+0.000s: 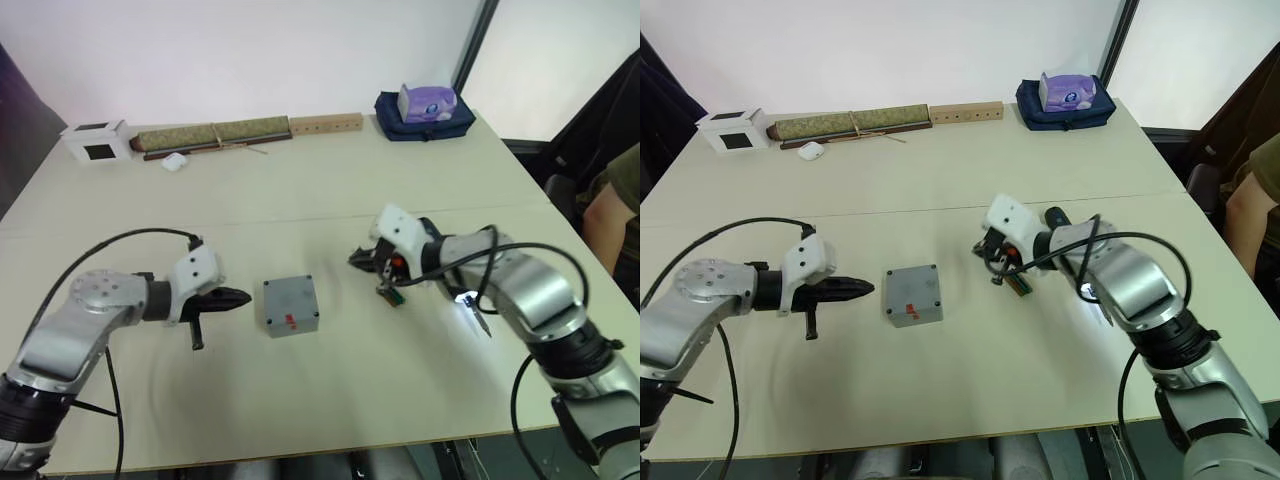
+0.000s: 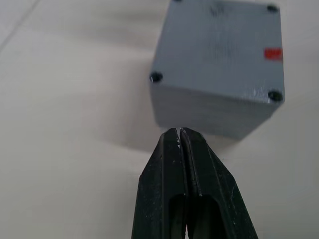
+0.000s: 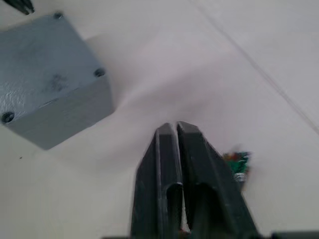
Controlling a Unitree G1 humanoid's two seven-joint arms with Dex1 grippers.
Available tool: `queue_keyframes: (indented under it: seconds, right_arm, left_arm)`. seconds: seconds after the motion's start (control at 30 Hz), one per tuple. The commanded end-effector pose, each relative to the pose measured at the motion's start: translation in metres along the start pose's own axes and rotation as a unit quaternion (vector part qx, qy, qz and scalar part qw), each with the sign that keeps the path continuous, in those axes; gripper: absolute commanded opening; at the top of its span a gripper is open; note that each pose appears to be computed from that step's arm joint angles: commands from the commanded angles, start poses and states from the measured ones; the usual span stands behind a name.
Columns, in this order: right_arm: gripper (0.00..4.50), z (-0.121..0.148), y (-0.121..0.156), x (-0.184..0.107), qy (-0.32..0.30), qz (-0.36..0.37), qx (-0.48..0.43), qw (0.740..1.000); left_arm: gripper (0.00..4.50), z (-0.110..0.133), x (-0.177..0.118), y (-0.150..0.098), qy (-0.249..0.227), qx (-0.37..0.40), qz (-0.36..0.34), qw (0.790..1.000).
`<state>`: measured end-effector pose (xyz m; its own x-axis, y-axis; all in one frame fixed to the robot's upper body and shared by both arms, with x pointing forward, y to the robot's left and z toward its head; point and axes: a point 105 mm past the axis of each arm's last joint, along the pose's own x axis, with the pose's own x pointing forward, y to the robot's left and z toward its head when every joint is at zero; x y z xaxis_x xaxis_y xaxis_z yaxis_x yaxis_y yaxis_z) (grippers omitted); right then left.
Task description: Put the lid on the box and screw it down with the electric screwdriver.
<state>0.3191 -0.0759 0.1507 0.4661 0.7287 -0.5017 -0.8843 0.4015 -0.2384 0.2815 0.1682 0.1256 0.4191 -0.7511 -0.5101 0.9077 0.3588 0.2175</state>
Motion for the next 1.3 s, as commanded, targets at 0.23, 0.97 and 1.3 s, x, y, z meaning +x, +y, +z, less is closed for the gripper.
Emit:
queue_keyframes:
  seconds: [0.23, 0.97, 1.3]
  right_arm:
    - [0.12, 0.001, 0.038, 0.025, -0.001, 0.075, -0.021, 0.997]
    - [0.12, -0.004, -0.014, 0.009, 0.017, -0.005, 0.000, 1.000]
    - [0.12, -0.003, 0.005, 0.037, -0.012, 0.045, 0.033, 0.998]
  left_arm:
    - [0.00, 0.015, 0.027, 0.003, -0.026, 0.036, -0.009, 0.999]
    - [0.00, -0.007, 0.014, -0.022, 0.023, 0.045, -0.106, 0.993]
    - [0.00, 0.007, 0.031, -0.022, -0.016, 0.033, -0.086, 0.996]
